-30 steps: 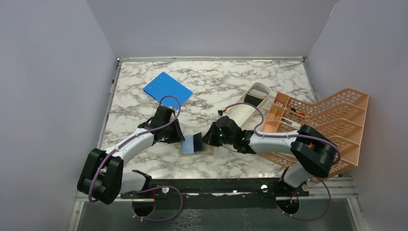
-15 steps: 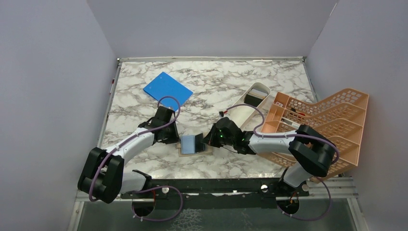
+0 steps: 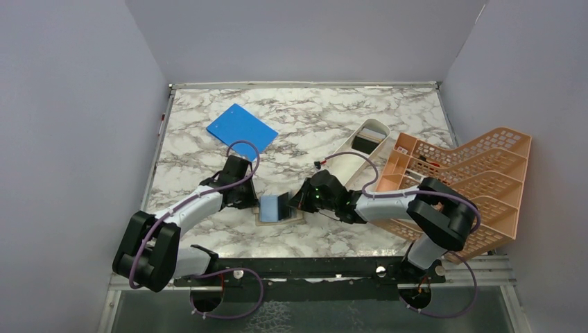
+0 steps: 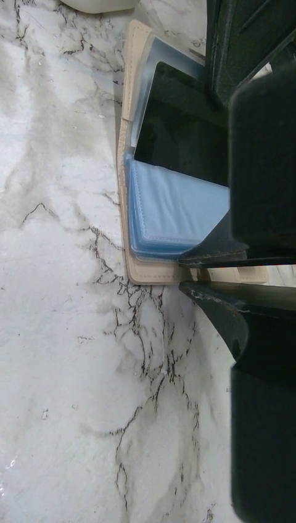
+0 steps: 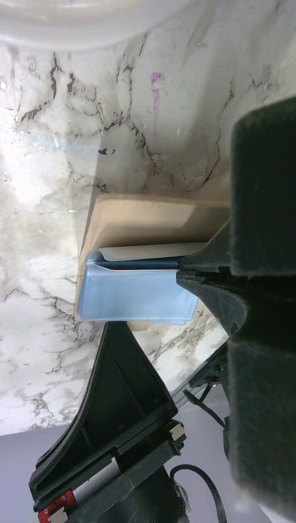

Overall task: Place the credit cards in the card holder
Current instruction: Insert the credit card into the card holder.

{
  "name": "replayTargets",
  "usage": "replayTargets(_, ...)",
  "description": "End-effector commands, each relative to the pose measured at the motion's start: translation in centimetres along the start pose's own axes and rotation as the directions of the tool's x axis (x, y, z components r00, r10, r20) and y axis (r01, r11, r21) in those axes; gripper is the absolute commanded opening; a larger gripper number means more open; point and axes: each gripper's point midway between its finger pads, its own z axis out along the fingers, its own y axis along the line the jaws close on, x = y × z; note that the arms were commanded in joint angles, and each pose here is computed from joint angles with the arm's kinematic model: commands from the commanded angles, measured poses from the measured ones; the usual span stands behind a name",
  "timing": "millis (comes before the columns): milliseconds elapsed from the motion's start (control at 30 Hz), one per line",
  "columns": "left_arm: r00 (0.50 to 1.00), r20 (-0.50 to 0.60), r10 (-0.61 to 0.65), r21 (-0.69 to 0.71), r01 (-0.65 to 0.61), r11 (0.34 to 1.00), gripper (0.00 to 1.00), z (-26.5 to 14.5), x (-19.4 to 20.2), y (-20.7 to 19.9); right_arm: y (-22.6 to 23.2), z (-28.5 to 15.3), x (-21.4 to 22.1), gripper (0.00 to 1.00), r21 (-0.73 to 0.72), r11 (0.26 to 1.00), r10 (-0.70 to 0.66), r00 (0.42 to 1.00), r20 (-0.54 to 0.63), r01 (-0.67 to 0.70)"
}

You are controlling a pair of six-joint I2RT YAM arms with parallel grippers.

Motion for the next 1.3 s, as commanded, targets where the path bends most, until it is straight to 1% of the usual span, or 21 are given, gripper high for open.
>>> replayTargets(0,1.0,-0.014,-0.005,0.026,0.005,1.0,0.16,0.5,0.5,-0.4,-0.1,0.6,0.8,0.01,-0.024,0.999,0.027,0.999,-0.022,-0.027)
replayTargets(267,1.0,-0.013,-0.004,0.03,0.005,1.0,0.15,0.6,0.6,-0.5,0.4,0.4,0.7,0.01,-0.063,0.997,0.036,0.999,-0.011,-0.037)
replayTargets(400,1.0,-0.019,-0.003,0.032,0.004,0.999,0.15,0.7,0.7,-0.5,0.1,0.5,0.5,0.01,-0.043,0.999,0.027,1.0,-0.007,-0.027)
replayTargets(733,1.0,-0.013,-0.003,0.042,0.004,0.999,0.15,0.6,0.7,-0.6,-1.4,1.0,2.5,0.01,-0.002,1.0,0.027,0.995,-0.093,-0.028)
replayTargets(900,1.0,-0.017,-0.003,0.053,0.004,0.999,0.15,0.5,0.8,-0.9,-2.4,1.1,2.9,0.01,0.042,0.999,0.014,0.993,-0.114,-0.01)
replayTargets(1100,0.999,-0.039,-0.011,0.085,0.014,0.996,0.15,0.8,1.4,-1.2,-1.7,2.3,2.7,0.1,0.067,0.996,-0.051,0.986,-0.156,0.062)
replayTargets(1267,1.0,-0.023,-0.013,0.086,0.015,0.996,0.15,0.7,1.2,-1.2,-1.5,2.7,2.7,0.17,0.071,0.997,-0.022,0.988,-0.153,0.033)
